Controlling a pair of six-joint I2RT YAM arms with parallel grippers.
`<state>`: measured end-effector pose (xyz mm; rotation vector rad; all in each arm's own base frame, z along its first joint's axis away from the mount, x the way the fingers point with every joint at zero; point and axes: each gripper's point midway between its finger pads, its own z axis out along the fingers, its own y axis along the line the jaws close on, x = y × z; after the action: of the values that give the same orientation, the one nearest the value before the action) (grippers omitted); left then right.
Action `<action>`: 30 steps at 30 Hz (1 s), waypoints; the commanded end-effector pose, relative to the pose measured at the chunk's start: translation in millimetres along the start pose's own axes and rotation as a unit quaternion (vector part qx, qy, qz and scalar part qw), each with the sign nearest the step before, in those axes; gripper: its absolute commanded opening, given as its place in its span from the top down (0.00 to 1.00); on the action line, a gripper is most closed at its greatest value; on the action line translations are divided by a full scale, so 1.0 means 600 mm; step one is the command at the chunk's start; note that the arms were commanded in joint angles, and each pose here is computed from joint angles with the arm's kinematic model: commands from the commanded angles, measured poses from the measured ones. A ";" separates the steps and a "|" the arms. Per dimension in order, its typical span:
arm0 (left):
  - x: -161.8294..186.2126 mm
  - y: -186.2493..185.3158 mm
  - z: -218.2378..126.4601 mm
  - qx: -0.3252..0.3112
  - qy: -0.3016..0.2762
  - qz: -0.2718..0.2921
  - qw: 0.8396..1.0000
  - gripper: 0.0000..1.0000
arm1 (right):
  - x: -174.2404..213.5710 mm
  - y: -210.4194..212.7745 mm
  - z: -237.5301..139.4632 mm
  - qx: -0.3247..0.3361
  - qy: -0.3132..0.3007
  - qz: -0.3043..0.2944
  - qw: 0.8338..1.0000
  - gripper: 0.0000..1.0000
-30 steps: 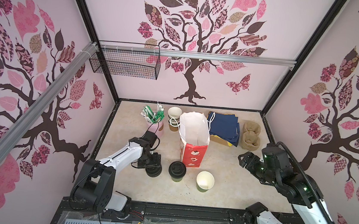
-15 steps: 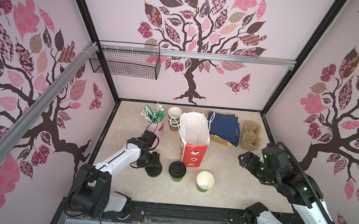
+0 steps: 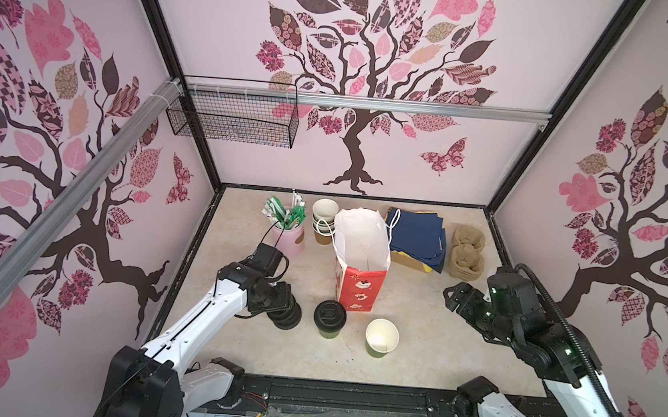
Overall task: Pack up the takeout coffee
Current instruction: 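Lift the black lid and carry it over the green paper cup with the left gripper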
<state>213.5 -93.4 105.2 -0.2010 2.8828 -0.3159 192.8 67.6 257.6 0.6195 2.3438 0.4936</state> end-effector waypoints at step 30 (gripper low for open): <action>0.096 -0.219 -0.257 0.110 -0.129 0.362 0.916 0.40 | 0.021 -0.032 0.008 0.054 0.037 -0.025 0.998 0.13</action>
<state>132.6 -188.2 260.2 0.6685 2.4985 -0.4878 189.7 66.3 244.3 0.5754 2.4367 0.4092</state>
